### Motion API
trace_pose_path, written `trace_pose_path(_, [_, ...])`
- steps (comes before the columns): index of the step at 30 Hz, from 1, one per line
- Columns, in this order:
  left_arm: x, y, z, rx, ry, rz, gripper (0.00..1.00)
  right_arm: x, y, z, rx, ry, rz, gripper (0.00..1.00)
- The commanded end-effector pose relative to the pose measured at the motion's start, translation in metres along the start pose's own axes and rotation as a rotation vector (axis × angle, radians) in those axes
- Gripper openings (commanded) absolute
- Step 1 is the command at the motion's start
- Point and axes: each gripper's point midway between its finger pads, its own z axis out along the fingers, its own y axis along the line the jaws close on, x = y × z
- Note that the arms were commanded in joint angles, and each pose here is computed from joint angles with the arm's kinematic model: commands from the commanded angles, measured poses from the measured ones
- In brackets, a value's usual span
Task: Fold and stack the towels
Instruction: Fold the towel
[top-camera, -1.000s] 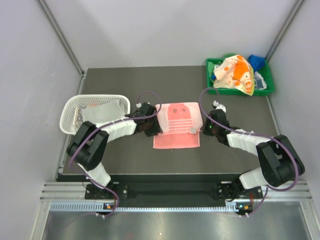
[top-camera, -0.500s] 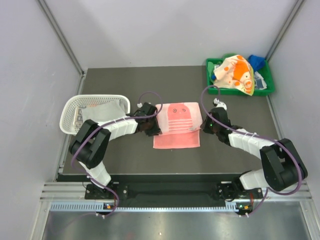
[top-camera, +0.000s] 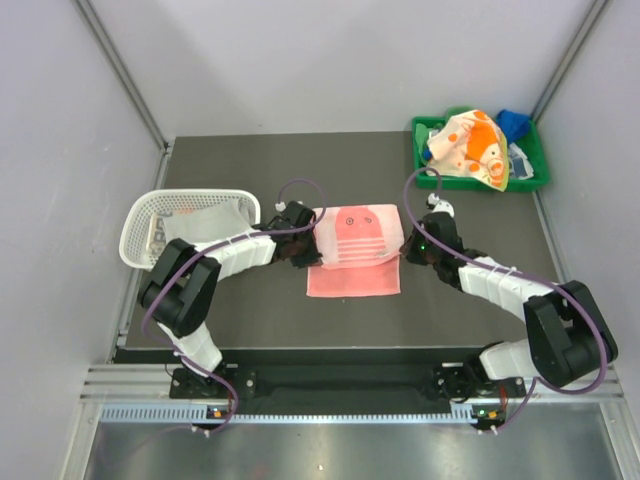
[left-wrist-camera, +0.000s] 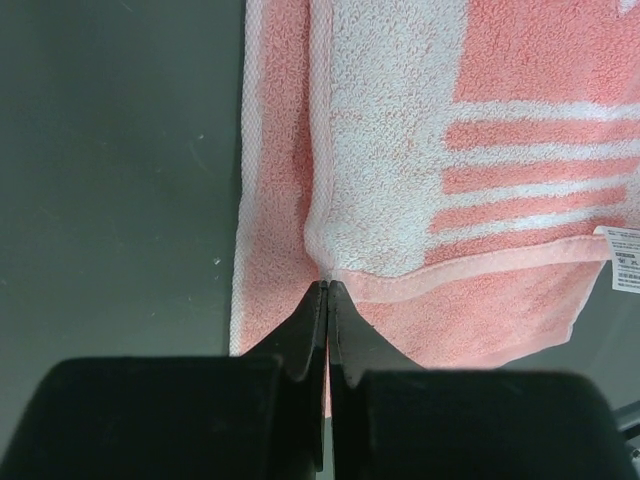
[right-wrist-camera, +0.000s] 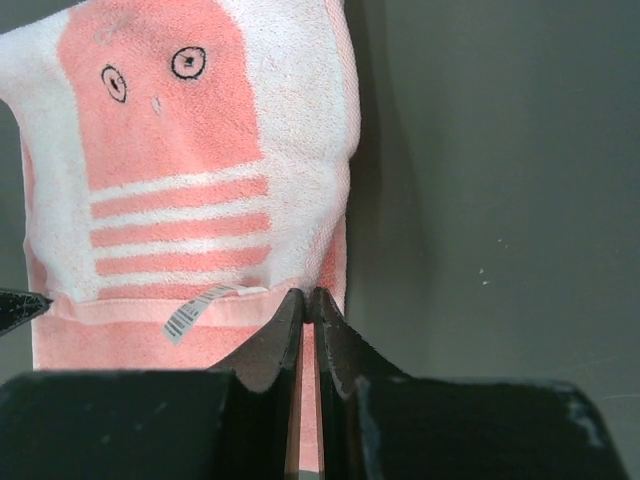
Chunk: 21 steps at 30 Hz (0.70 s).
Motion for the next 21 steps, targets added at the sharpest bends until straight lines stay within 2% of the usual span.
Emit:
trace_pose_path(1, [-0.0088, -0.0097, 0.0002, 0.013, -0.019, 0.021, 0.00, -0.0231, 0.0212, -0.0068, -0.059, -0.057, -0.015, 0.02])
trace_pose_path(4, [-0.0065, -0.0059, 0.0016, 0.002, -0.013, 0.018, 0.01, -0.0227, 0.0210, -0.0063, -0.059, -0.057, -0.015, 0.02])
trace_pose_path(21, [-0.0057, -0.0071, 0.0025, 0.007, -0.010, 0.014, 0.27, -0.0202, 0.0202, -0.0062, -0.061, -0.054, -0.012, 0.02])
